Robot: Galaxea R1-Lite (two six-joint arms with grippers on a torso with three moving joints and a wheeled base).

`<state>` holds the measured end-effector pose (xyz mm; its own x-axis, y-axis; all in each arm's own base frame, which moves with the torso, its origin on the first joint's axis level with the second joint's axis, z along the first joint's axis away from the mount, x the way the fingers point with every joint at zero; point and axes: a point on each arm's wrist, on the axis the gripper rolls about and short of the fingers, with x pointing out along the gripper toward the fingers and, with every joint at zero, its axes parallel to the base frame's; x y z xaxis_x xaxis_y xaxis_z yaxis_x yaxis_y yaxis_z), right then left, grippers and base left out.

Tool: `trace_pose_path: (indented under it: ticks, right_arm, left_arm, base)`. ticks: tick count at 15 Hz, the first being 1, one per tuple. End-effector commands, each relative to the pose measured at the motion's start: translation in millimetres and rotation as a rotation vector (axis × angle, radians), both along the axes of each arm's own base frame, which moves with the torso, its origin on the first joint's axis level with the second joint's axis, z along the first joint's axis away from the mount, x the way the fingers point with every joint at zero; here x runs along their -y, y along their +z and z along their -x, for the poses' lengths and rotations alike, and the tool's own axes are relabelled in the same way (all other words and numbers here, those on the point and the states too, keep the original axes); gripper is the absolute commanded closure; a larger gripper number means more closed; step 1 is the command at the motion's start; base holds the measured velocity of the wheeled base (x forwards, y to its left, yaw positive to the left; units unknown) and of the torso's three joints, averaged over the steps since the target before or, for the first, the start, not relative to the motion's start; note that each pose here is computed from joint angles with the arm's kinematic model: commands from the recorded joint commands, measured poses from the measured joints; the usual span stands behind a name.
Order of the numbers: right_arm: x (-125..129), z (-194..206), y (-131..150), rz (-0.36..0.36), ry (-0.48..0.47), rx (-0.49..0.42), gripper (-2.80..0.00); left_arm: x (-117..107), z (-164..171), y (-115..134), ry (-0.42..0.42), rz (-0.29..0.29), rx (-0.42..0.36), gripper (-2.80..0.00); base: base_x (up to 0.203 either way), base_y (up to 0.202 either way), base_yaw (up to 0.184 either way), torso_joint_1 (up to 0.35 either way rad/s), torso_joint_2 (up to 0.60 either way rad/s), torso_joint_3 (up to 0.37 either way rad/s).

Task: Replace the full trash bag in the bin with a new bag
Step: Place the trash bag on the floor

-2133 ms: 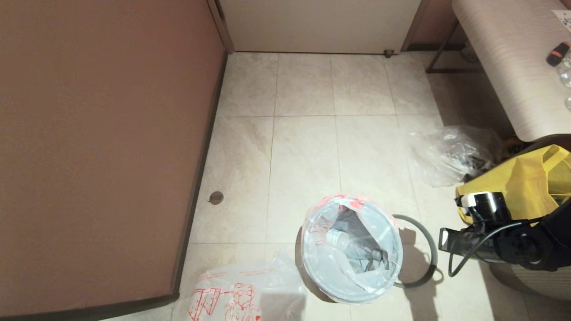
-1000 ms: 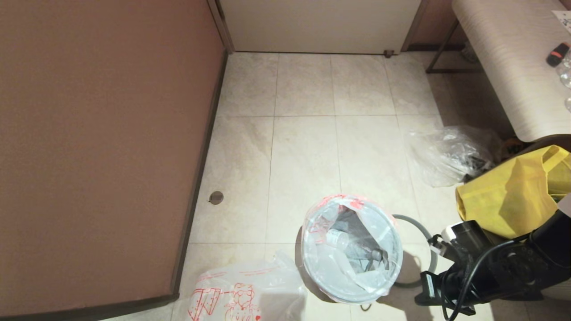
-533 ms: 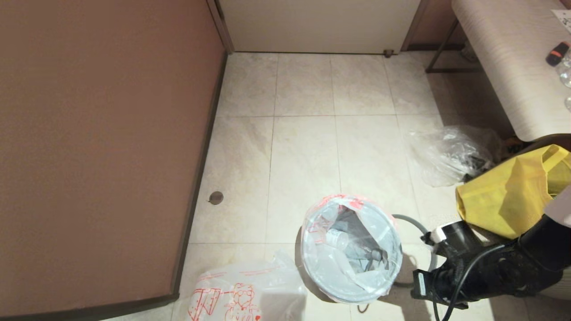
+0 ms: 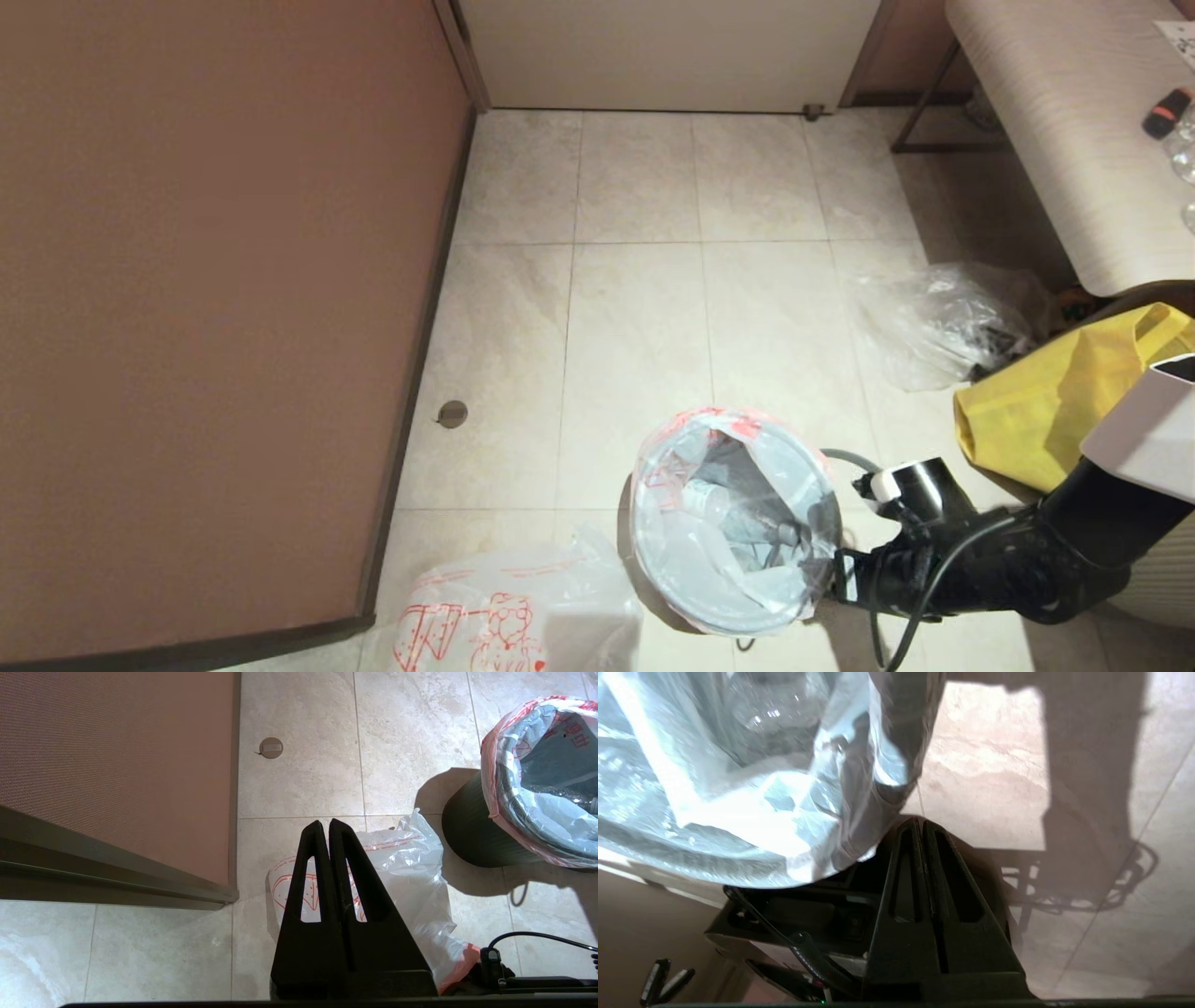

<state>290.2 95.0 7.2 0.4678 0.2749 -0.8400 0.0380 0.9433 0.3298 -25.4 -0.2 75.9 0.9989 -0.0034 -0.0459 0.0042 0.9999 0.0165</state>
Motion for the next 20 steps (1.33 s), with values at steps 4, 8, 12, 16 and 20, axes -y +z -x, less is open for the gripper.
trace_pose_path:
  ticks: [4,8,12,16,20]
  right_arm:
    - [-6.7,-4.1,11.2,-0.068,-0.032,0.076,0.0]
    - [-13.8,-10.8,23.1,-0.171,-0.079,0.203,0.0]
    - [-11.7,-2.9,20.7,-0.178,-0.08,0.222,0.0]
    - [-13.6,15.7,-3.2,-0.069,-0.068,-0.038,0.0]
    - [-25.3,20.2,-3.1,-0.068,-0.056,-0.04,-2.8]
  left_arm:
    - [0.0,-0.1,0.0,0.0,0.0,-0.002,0.0]
    - [0.0,-0.1,0.0,0.0,0.0,-0.002,0.0]
    - [0.0,-0.1,0.0,0.0,0.0,-0.002,0.0]
    - [0.0,-0.1,0.0,0.0,0.0,-0.002,0.0]
    - [0.0,-0.1,0.0,0.0,0.0,-0.002,0.0]
  base:
    - [0.0,0.0,0.0,0.0,0.0,0.0]
    - [0.0,0.0,0.0,0.0,0.0,0.0]
    - [0.0,0.0,0.0,0.0,0.0,0.0]
    - [0.0,0.0,0.0,0.0,0.0,0.0]
    - [0.0,0.0,0.0,0.0,0.0,0.0]
